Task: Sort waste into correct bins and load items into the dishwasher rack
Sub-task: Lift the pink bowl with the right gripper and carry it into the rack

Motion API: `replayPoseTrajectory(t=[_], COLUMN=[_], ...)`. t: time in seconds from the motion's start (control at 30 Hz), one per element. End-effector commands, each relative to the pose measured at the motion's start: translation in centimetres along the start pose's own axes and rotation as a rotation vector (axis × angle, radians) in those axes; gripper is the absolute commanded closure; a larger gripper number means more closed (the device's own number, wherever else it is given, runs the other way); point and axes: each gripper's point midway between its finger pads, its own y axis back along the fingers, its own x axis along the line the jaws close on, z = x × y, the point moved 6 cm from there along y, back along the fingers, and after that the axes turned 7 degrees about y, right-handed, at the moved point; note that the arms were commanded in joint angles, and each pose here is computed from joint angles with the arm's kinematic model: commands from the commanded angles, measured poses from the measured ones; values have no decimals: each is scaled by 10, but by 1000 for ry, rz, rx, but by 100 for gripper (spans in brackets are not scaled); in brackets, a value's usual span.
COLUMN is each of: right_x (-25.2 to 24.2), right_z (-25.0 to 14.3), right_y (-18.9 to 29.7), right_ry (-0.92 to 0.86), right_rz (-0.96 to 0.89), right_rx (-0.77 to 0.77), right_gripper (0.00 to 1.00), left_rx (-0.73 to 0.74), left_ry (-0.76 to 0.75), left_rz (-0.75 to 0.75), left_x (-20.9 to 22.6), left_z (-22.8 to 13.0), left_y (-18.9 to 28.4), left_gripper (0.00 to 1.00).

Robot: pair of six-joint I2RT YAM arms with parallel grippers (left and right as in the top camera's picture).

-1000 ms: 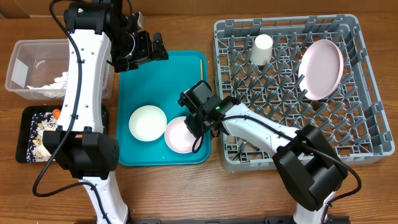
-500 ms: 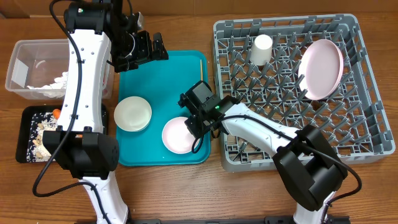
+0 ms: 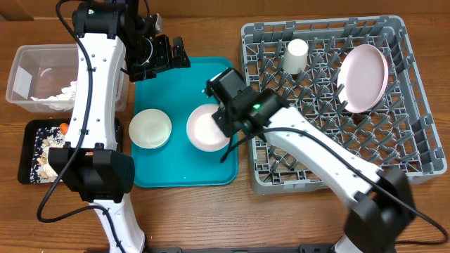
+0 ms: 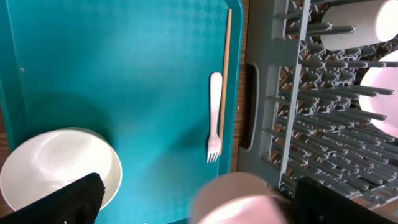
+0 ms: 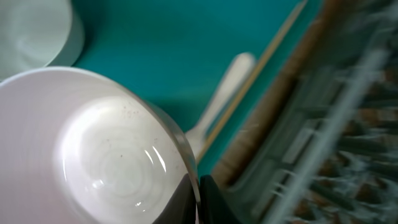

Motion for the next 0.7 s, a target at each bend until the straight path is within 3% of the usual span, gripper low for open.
replayPoseTrajectory(t=[0.0, 0.03, 0.17, 0.3, 0.53, 0.67], right_x=[-56, -74, -113, -149, -242, -267], right_z=[10, 7, 0, -11, -59, -78], right_y=[62, 80, 114, 111, 118, 118], right_ry=[-44, -64, -57, -84, -361, -474], right_rz=[-441, -611, -968, -1029, -1129, -1133], right_rx=[-90, -97, -45, 35, 122, 123], right_gripper=[96, 96, 96, 96, 96, 96], left_rx=[-48, -48, -48, -48, -48, -48], left_ry=[-35, -35, -35, -35, -35, -35], left_rz=[-19, -19, -19, -19, -19, -19], left_x=[-9, -9, -9, -9, -9, -9], left_z=[-2, -2, -2, -2, -2, -2], left_y=[17, 17, 17, 17, 17, 17], left_gripper=[0, 0, 0, 0, 0, 0])
